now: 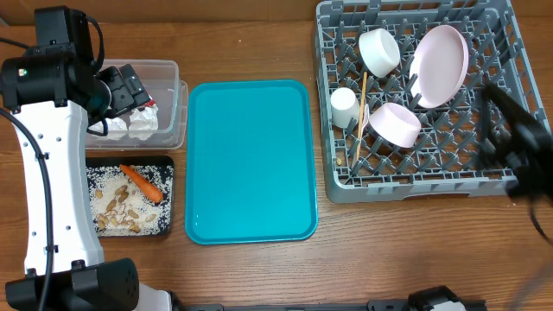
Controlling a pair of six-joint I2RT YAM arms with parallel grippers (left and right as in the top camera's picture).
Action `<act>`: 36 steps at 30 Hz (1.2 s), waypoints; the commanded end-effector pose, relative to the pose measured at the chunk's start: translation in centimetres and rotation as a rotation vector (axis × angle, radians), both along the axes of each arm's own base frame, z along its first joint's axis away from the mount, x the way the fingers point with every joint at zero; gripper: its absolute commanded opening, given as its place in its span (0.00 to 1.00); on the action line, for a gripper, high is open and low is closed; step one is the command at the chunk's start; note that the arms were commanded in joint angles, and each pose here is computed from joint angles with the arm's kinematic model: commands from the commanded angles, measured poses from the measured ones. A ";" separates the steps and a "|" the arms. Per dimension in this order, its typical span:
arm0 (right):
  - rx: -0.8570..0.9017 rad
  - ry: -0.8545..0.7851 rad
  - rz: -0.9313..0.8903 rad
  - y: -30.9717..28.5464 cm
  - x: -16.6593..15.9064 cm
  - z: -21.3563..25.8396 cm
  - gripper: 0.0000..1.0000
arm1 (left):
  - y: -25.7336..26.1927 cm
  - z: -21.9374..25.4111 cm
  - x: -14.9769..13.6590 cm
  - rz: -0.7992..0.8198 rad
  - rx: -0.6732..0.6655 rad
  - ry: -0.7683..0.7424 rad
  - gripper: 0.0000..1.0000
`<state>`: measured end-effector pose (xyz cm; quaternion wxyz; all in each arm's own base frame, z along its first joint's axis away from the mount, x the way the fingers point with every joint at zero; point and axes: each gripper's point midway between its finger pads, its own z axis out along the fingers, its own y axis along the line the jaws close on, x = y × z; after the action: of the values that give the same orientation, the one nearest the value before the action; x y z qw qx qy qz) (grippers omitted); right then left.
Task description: Sort waste into correct bins and load items into the dishwasher
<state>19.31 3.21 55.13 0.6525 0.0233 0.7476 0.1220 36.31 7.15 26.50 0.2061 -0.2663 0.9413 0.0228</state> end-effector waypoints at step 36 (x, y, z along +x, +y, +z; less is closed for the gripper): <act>0.369 -0.329 -0.178 -3.8 2.8 -27.0 1.00 | 0.0 0.8 0.0 -0.017 0.016 -0.019 1.00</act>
<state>21.62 -0.82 29.43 0.7594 0.1851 0.5953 0.1862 36.32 7.15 26.50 0.2061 -0.2663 0.9413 0.0226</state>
